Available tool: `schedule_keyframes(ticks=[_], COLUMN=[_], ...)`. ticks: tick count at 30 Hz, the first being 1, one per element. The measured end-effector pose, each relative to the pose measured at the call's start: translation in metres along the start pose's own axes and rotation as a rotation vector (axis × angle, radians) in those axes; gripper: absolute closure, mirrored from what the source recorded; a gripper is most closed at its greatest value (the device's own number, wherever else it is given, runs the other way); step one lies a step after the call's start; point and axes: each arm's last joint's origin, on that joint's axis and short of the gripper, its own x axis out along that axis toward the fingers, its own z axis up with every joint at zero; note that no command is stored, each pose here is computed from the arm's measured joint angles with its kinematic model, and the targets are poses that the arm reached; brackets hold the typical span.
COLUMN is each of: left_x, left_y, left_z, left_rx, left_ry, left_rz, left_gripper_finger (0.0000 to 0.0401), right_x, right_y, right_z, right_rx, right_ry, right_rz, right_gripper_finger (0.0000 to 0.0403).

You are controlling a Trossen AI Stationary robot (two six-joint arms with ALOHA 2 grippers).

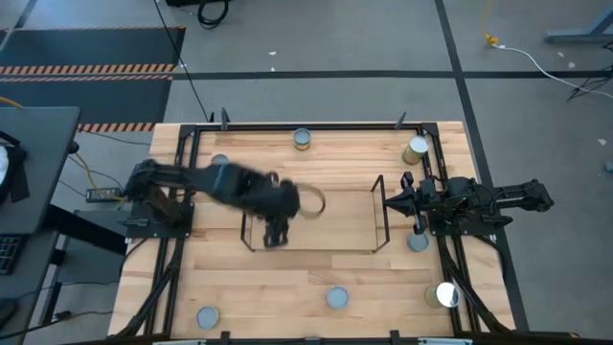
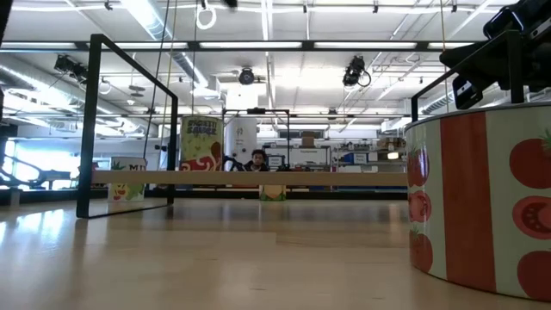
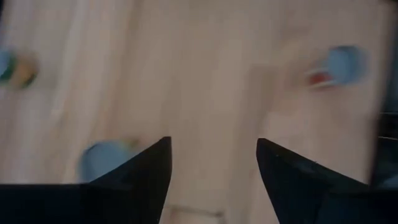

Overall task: Pick and place cans onto a shelf
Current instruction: Put the red can on the shelf

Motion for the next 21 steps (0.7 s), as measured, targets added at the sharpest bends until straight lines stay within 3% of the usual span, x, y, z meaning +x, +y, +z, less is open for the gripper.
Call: schedule_keyframes(ticks=[7, 12, 17, 21], left_x=[-0.028, -0.031, -0.025, -0.006], left_y=[-0.086, -0.135, -0.172, -0.192], left_z=[-0.029, -0.045, -0.06, -0.072], left_rx=[0.199, 0.265, 0.261, 0.183], left_ry=[-0.224, -0.333, -0.37, -0.337], left_rz=[-0.106, -0.158, -0.218, -0.177], left_gripper_finger=[0.0185, 0.0192, 0.0193, 0.0192], right_x=[0.0, 0.0, 0.0, 0.0], right_y=[0.0, 0.0, 0.0, 0.0], right_z=[0.0, 0.0, 0.0, 0.0], right_rx=[0.0, 0.0, 0.0, 0.0], right_ry=[-0.001, -0.002, -0.002, -0.003], right_rz=[0.001, 0.001, 0.001, 0.001], right_gripper_finger=[0.038, 0.038, 0.038, 0.038])
